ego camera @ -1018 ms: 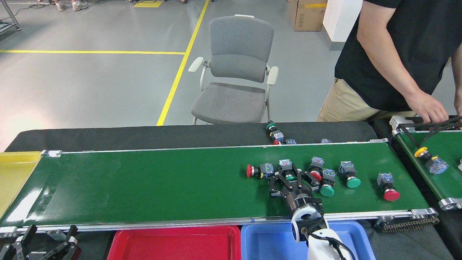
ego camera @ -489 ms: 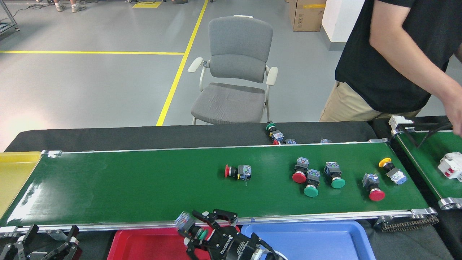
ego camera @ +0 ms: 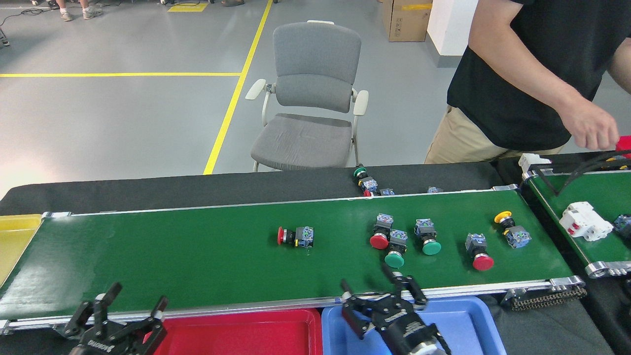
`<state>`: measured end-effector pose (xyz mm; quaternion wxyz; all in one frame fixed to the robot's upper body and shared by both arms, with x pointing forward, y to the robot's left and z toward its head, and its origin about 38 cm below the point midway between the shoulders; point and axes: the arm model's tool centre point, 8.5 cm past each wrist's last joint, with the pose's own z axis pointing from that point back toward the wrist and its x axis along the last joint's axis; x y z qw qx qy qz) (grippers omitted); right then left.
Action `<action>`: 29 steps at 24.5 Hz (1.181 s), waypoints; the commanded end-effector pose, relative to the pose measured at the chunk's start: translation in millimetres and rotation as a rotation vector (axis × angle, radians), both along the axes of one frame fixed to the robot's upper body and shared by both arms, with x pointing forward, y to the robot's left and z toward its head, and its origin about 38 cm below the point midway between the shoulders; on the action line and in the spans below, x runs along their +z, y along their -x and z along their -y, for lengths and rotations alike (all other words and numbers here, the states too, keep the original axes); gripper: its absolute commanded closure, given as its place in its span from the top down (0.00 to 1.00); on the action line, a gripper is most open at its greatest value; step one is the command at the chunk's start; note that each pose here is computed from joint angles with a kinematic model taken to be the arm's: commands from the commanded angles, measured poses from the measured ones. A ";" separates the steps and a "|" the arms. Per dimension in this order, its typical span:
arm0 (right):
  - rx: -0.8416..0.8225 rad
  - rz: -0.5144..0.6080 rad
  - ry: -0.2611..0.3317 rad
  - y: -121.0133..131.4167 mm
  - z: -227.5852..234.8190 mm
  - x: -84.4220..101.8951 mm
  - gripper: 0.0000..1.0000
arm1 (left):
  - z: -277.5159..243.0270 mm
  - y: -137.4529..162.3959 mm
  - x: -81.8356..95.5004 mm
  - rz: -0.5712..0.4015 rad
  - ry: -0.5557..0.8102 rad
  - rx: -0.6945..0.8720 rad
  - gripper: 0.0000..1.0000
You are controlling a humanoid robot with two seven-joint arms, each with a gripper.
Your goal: Pick switch part from conveyor to tray
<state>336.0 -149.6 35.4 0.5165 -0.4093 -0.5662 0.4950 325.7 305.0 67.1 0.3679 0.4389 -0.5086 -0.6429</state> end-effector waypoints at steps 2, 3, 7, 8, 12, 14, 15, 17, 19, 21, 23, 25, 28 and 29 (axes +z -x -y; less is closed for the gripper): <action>-0.175 0.032 0.016 7.1 19.9 -0.3 0.98 | 18.3 -19.3 7.8 0.009 -0.010 0.023 1.00; -0.189 0.026 0.019 7.8 20.7 -1.2 0.98 | 30.6 -25.7 7.0 0.001 -0.015 0.008 1.00; -0.169 -0.014 0.024 -0.1 12.7 2.0 0.98 | 71.6 -38.9 0.0 -0.023 -0.037 -0.052 1.00; -0.135 -0.014 0.030 -6.4 2.1 8.0 0.98 | 81.8 -40.8 -1.6 -0.026 -0.046 -0.071 1.00; -0.036 -0.022 0.068 -19.3 -38.1 22.4 0.98 | 103.4 -62.0 -8.1 -0.075 -0.020 -0.065 1.00; -0.006 -0.048 0.074 -23.5 -57.1 27.5 0.98 | 105.5 -78.8 -3.1 -0.070 -0.019 -0.057 1.00; 0.009 -0.064 0.084 -25.8 -64.4 26.8 0.98 | 103.9 -84.4 -2.2 -0.071 -0.019 -0.051 1.00; 0.024 -0.091 0.103 -31.8 -76.0 23.2 0.98 | 102.0 -94.3 -4.6 -0.086 -0.019 -0.047 1.00; 0.018 -0.101 0.111 -40.4 -83.7 23.3 0.98 | 99.2 -103.8 -8.1 -0.104 -0.019 -0.036 1.00; 0.024 -0.108 0.111 -52.8 -92.6 24.8 0.98 | 98.1 -112.4 -12.5 -0.125 -0.016 -0.027 1.00; 0.039 -0.124 0.131 -59.0 -97.5 20.5 0.98 | 98.6 -118.9 -13.0 -0.134 -0.015 -0.027 1.00; 0.039 -0.140 0.145 -66.4 -99.1 16.6 0.98 | 101.3 -125.7 -12.3 -0.141 -0.013 -0.033 1.00; 0.017 -0.166 0.149 -80.0 -97.0 13.8 0.90 | 103.2 -132.9 -13.6 -0.155 -0.011 -0.037 1.00; 0.017 -0.171 0.147 -84.2 -96.7 13.7 0.80 | 102.7 -134.2 -15.3 -0.162 -0.009 -0.034 1.00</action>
